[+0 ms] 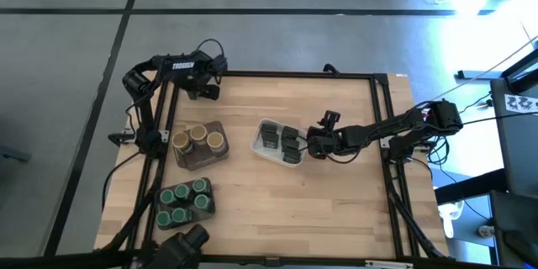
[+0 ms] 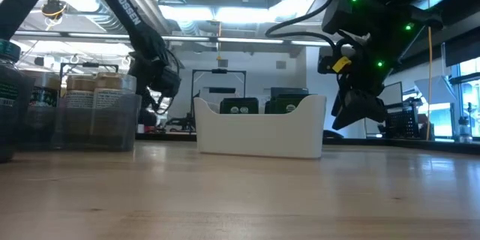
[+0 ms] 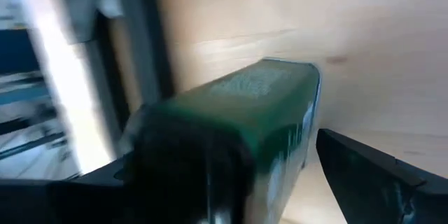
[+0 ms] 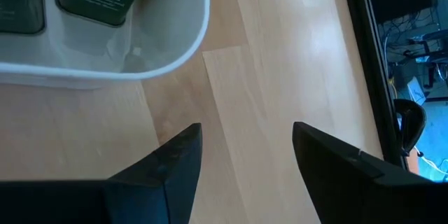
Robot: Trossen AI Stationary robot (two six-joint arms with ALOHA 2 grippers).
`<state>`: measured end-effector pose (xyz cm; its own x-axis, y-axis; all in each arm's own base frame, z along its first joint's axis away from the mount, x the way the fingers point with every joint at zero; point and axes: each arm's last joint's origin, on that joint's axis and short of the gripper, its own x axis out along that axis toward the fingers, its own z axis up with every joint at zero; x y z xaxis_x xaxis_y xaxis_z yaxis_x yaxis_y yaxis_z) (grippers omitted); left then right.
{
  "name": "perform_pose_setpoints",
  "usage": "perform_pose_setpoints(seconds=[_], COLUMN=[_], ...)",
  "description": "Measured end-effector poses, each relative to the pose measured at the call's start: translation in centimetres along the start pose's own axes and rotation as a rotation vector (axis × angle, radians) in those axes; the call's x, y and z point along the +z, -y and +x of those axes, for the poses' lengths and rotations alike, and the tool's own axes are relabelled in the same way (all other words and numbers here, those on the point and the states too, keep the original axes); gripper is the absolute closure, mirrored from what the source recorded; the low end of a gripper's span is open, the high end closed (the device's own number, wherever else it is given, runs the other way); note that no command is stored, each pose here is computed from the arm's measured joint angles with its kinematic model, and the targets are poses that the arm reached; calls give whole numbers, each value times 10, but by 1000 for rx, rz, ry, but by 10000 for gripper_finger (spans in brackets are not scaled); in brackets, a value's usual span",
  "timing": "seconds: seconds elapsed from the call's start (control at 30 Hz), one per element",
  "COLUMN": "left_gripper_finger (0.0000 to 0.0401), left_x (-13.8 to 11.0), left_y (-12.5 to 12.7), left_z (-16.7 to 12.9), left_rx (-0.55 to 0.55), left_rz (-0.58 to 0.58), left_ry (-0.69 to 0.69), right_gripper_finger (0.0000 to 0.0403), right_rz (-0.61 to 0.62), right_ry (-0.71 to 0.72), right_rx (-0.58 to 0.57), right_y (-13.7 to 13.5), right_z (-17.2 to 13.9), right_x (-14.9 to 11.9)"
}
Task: Sort spices by type
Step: Put the black seasoning can into the white bin
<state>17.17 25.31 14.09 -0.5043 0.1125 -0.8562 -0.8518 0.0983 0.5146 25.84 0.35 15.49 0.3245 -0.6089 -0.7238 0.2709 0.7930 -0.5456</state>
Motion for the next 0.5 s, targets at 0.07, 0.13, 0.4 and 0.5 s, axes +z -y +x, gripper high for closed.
perform_pose_setpoints(seconds=[0.07,0.13,0.4,0.5], left_gripper_finger=[87,96,223,283], left_x=[2,4,5,5], left_y=[3,5,9,11], left_z=[0,0,-2,-4], left_rx=[-60,-90,-143,-141], left_rz=[12,23,77,120], left_ry=[5,15,30,49], right_gripper_finger=[182,182,182,182], right_rz=[0,0,-4,-21], right_ry=[0,0,-3,-3], right_rx=[0,0,0,0], right_y=[0,0,0,0], right_z=[0,0,0,0], right_x=[0,0,0,0])
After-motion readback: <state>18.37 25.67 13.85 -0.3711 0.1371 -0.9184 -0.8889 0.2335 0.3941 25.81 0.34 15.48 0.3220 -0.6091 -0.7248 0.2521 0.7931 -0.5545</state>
